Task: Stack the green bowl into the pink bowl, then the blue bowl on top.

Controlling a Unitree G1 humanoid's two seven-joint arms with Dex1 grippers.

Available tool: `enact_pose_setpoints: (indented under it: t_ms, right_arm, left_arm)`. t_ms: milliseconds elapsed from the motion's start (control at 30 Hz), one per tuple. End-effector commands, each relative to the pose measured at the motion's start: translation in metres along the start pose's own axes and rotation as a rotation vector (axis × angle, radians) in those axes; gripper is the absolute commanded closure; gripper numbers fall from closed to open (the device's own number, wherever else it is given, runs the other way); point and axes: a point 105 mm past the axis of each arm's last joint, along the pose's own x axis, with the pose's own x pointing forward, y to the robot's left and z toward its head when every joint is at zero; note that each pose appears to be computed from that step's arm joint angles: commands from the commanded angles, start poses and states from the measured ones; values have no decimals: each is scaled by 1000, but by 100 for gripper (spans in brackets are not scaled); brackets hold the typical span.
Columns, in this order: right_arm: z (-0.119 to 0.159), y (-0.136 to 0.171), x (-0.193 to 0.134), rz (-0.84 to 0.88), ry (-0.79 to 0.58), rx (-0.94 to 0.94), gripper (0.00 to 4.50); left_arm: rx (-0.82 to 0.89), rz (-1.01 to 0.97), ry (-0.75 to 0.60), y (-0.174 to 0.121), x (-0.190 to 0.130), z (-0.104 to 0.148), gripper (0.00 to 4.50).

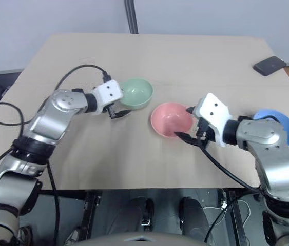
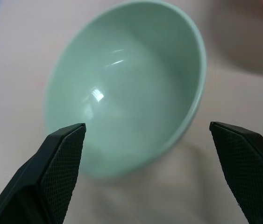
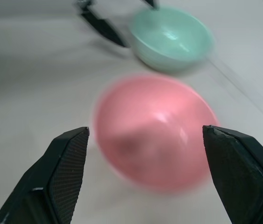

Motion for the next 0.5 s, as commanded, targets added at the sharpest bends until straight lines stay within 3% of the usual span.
enact_pose_setpoints:
  t_ms: [33,100,400,433,500]
  right_arm:
    - [6,-4,-21,-130,-58,-24,45]
    - [3,0,-27,-155,-75,-16,45]
    - [9,4,-36,-200,-157,-7,39]
    - [8,3,-36,-203,-159,-6,39]
    - [5,0,-36,-217,-161,-1,39]
  left_arm:
    - [131,-52,7,-5,12,4,0]
    - [152,-66,3,-5,17,6,0]
    - [168,-112,-18,-2,22,10,416]
    - [160,-115,-62,-2,18,18,448]
    - [162,-141,-173,-2,9,38,448]
